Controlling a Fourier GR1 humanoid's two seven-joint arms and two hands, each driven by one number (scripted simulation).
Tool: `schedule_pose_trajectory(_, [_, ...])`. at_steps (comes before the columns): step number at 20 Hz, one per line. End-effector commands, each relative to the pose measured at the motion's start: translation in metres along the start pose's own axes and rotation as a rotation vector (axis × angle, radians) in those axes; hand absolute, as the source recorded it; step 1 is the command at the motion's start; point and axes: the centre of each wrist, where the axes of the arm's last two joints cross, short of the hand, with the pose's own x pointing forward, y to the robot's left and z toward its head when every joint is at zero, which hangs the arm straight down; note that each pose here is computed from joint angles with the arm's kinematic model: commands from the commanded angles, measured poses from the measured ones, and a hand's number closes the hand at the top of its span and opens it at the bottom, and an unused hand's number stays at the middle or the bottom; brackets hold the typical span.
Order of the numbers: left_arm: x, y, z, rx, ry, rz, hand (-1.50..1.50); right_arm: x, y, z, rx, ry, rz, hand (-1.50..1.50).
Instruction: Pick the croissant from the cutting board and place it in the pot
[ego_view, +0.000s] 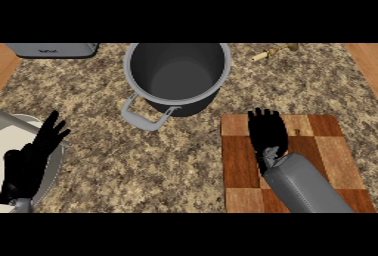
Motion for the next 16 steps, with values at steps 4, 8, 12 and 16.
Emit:
schedule_pose_trajectory(4, [-0.001,0.010,-0.010,0.037,0.003,0.003,0.00,-0.011,0.007,-0.029,0.037,-0.019,0.058,1.50])
schedule_pose_trajectory(8, [-0.024,0.006,0.000,0.033,0.002,-0.008,0.00,0.002,0.029,-0.022,0.013,-0.087,0.093,1.50])
schedule_pose_trajectory(12, [-0.004,0.010,0.005,0.038,-0.013,-0.033,0.00,0.001,0.011,-0.035,0.006,-0.089,0.056,1.50])
schedule_pose_trajectory(16, [-0.012,-0.007,-0.012,0.035,0.006,0.001,0.00,0.007,0.017,-0.015,0.005,-0.100,0.084,1.50])
